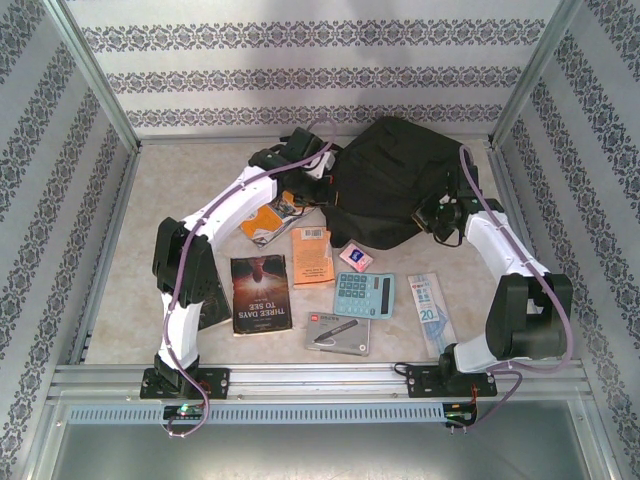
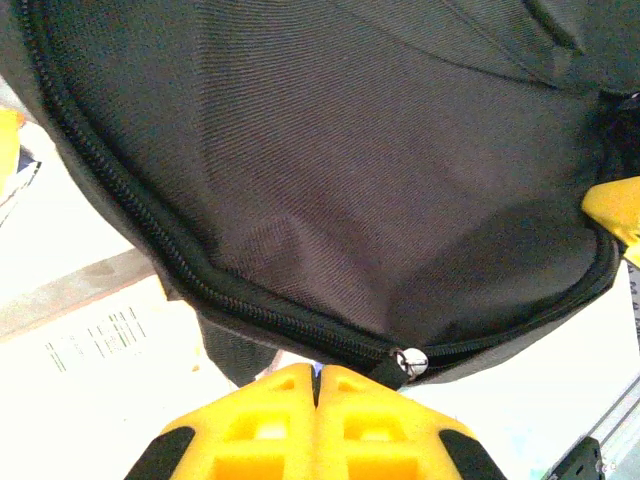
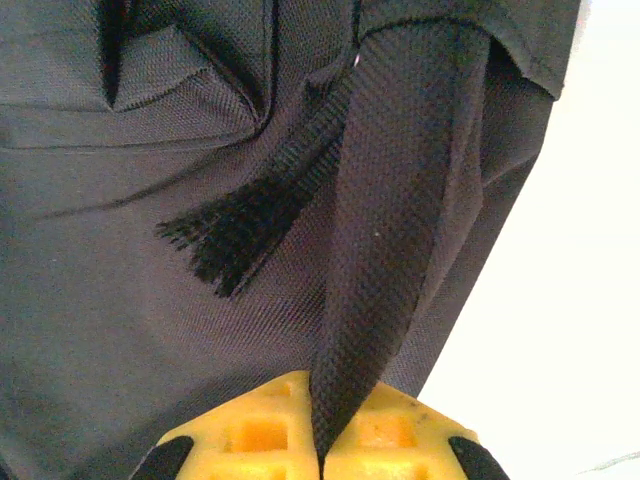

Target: Pack the student bag

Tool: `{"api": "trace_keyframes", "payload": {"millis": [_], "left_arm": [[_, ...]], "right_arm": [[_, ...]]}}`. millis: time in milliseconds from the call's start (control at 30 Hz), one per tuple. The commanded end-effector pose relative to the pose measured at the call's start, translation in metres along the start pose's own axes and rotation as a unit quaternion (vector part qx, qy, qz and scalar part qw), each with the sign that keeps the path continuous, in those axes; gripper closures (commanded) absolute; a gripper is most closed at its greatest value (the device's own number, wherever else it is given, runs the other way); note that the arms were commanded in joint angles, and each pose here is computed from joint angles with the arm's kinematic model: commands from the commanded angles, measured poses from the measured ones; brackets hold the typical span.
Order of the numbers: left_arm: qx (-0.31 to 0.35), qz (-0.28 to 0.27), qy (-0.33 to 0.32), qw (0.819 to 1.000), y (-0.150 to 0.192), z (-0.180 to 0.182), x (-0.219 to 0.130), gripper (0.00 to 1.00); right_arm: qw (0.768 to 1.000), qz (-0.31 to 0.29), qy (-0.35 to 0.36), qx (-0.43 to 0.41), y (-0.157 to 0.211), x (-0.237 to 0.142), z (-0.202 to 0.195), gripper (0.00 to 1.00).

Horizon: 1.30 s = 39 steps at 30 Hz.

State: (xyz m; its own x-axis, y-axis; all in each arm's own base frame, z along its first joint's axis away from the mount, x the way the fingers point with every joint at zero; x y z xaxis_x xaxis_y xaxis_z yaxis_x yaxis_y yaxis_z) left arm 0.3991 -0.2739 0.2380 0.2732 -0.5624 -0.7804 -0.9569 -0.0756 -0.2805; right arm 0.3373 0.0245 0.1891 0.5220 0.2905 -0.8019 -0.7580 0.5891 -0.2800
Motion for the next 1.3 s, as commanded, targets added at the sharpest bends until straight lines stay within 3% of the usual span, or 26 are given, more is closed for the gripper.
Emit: {"api": "trace_keyframes", "payload": {"millis": [0,200,533,600,900,1267], "left_arm": [[0.016,-0.030,0.022,0.999,-0.016,-0.011,-0.016,1.00],[0.025,-0.023,0.062,0.998,-0.022,-0.036,-0.013,1.00],[0.047,-0.023,0.127,0.991,-0.033,-0.090,-0.020,1.00],[0.043,-0.018,0.144,0.988,-0.032,-0.100,-0.018,1.00],[0.056,0.008,0.208,0.977,-0.004,-0.154,0.000,1.00],[0.067,0.037,0.217,0.973,0.023,-0.175,0.037,1.00]], "right_arm": [[0.999,-0.034,0.022,-0.007,-0.020,-0.007,0.000,0.82],[0.999,-0.035,0.000,0.001,-0.008,-0.026,0.016,0.53],[0.997,-0.050,-0.014,0.054,0.018,-0.071,0.024,0.41],[0.996,-0.054,-0.022,0.070,0.021,-0.080,0.025,0.30],[0.985,-0.058,-0.029,0.160,0.028,-0.088,0.009,0.28],[0.978,-0.025,-0.007,0.208,0.032,-0.056,-0.019,0.33]]}}
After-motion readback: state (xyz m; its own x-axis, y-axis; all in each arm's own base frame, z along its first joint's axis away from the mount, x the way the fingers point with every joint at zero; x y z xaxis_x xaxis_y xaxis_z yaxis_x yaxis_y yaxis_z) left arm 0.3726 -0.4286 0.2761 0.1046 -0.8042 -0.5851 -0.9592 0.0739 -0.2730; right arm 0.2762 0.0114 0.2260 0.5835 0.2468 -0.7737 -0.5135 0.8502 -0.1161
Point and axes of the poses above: each hand's point on the last joint's axis, 136 mm out from that joint toward the fingers, its own x axis out along the fingers, its own z axis along the line the jaws close on, y = z × x, the point moved 7 cm from there along -x, back along the fingers, and after that the axes turned 10 degrees about -x, right-handed, at the moved point
